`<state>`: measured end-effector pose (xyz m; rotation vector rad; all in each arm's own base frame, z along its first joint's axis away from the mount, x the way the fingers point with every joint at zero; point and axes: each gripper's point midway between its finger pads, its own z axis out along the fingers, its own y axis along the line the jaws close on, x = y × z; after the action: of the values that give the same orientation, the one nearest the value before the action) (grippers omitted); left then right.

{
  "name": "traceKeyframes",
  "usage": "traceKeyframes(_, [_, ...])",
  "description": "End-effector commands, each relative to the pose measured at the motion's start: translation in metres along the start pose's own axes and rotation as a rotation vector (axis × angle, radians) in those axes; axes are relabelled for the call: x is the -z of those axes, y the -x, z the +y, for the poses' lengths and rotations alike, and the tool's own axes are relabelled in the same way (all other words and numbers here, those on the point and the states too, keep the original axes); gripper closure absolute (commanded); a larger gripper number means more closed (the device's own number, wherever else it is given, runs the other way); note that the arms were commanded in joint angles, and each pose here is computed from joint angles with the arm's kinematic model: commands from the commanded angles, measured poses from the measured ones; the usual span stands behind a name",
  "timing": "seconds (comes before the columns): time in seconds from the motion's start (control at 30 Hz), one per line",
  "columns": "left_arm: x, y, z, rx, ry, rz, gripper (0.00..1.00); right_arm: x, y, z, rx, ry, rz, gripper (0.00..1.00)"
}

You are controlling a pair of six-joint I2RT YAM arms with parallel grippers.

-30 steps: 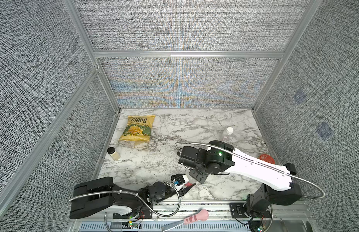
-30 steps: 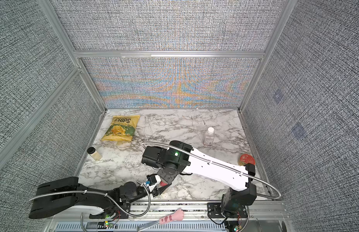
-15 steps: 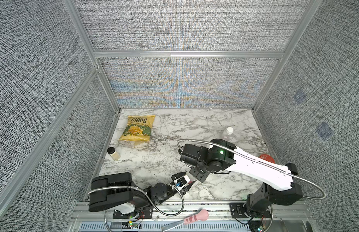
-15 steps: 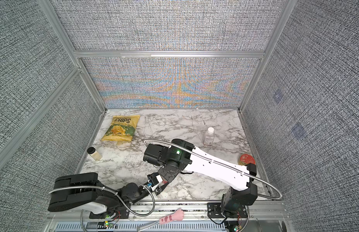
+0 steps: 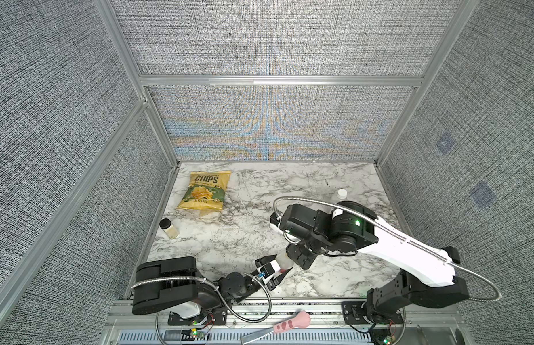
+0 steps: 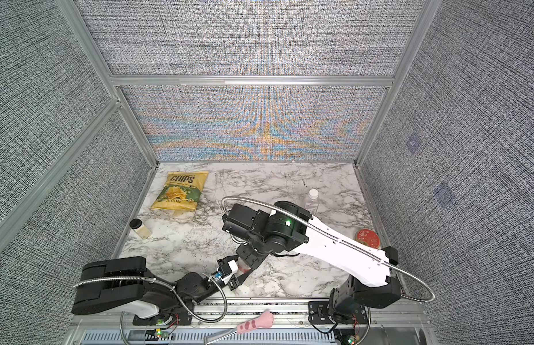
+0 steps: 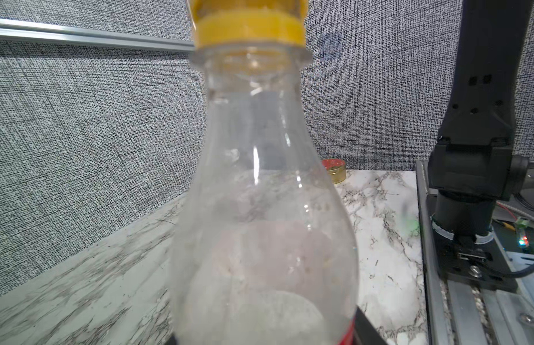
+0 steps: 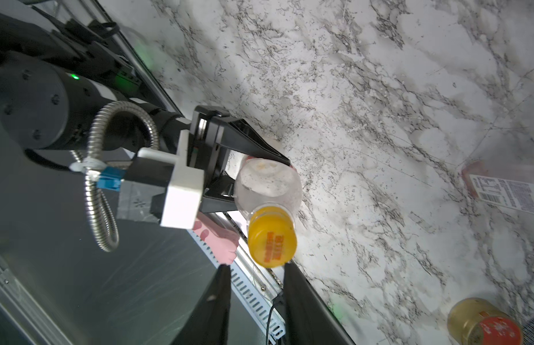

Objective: Screw on the bottle caps
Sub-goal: Screw the bottle cap onto the plastic bottle.

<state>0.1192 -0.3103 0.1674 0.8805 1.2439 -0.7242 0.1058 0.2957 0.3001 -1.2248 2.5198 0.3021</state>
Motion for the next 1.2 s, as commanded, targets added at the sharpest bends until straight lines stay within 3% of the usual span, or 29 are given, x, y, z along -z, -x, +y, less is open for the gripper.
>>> traceKeyframes(0.0, [0.001,0.016,0.001,0.035,-0.003,-0.065,0.48,0.004,0.003,0.006,0.007,0.042,-0.021,0.67])
traceKeyframes(0.27, [0.004,0.014,-0.003,0.043,-0.027,-0.061,0.48,0.006,-0.002,-0.041,-0.076,-0.137,-0.02,0.66])
traceKeyframes(0.73, [0.005,0.011,-0.002,0.043,-0.022,-0.053,0.48,-0.034,-0.013,-0.025,-0.056,-0.08,0.088,0.67])
traceKeyframes(1.17, [-0.005,-0.009,-0.003,0.061,-0.003,0.012,0.48,-0.034,-0.012,-0.026,-0.049,-0.087,0.088,0.67])
